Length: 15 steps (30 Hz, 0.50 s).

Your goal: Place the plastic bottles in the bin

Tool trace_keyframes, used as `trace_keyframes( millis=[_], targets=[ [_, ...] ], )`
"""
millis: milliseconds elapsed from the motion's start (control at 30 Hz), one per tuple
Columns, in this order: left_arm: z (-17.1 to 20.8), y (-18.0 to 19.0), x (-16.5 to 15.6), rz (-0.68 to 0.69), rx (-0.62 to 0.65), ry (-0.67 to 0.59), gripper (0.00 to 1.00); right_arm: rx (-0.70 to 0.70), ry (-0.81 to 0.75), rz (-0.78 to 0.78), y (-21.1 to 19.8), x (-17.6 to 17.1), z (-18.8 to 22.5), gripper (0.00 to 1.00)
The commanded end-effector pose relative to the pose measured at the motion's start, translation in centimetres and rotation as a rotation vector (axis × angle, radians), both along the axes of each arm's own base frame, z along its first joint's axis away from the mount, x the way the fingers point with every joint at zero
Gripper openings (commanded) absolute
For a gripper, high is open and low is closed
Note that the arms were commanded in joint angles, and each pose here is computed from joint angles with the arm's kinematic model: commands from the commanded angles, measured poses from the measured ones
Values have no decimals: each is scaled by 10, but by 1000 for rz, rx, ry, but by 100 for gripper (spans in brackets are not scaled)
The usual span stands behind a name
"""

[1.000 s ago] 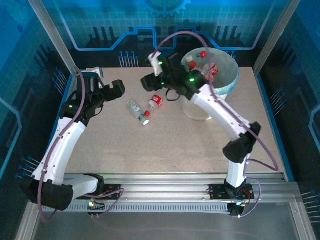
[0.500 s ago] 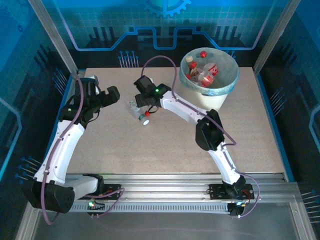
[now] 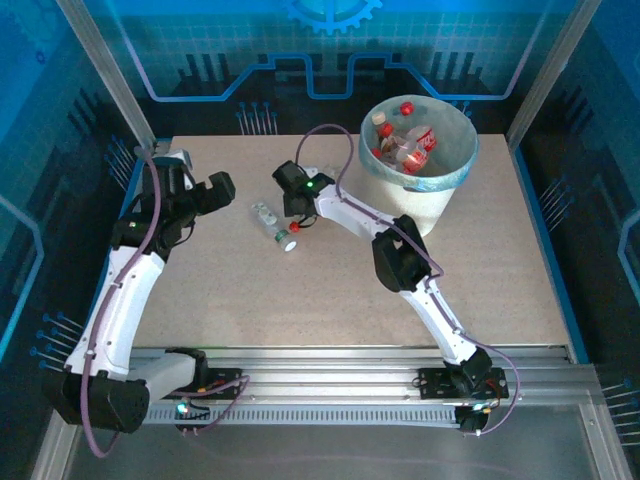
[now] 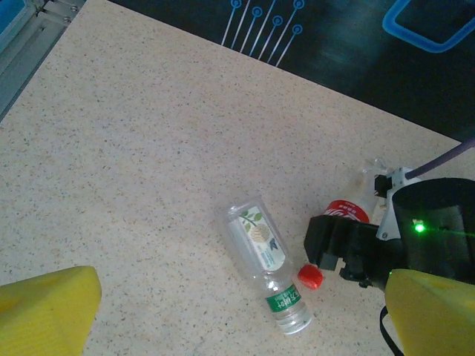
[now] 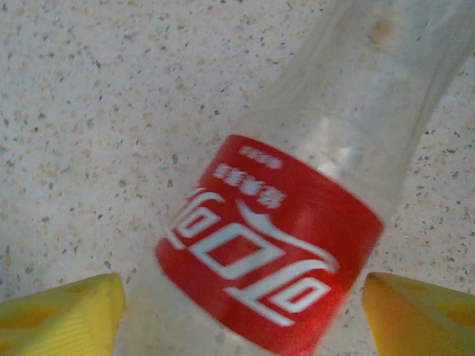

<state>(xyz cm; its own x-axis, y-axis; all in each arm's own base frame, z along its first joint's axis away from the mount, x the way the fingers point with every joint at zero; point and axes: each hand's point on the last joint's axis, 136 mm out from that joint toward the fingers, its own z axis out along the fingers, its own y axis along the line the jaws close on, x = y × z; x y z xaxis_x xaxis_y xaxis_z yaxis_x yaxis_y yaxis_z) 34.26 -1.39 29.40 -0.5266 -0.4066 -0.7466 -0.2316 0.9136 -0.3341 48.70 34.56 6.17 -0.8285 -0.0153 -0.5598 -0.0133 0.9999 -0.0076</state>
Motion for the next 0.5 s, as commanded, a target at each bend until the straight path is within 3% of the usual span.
trace_keyframes(
  millis=[0, 167, 467],
  targets=[
    [2, 1, -6, -11, -7, -12, 99, 48, 33, -32, -4, 0, -7, 75],
    [6, 0, -8, -14, -21, -22, 99, 87, 28, -12, -2, -4, 4, 54],
    [23, -3, -14, -31, -36, -55, 99, 181, -75, 55, -2, -14, 75, 37]
  ],
)
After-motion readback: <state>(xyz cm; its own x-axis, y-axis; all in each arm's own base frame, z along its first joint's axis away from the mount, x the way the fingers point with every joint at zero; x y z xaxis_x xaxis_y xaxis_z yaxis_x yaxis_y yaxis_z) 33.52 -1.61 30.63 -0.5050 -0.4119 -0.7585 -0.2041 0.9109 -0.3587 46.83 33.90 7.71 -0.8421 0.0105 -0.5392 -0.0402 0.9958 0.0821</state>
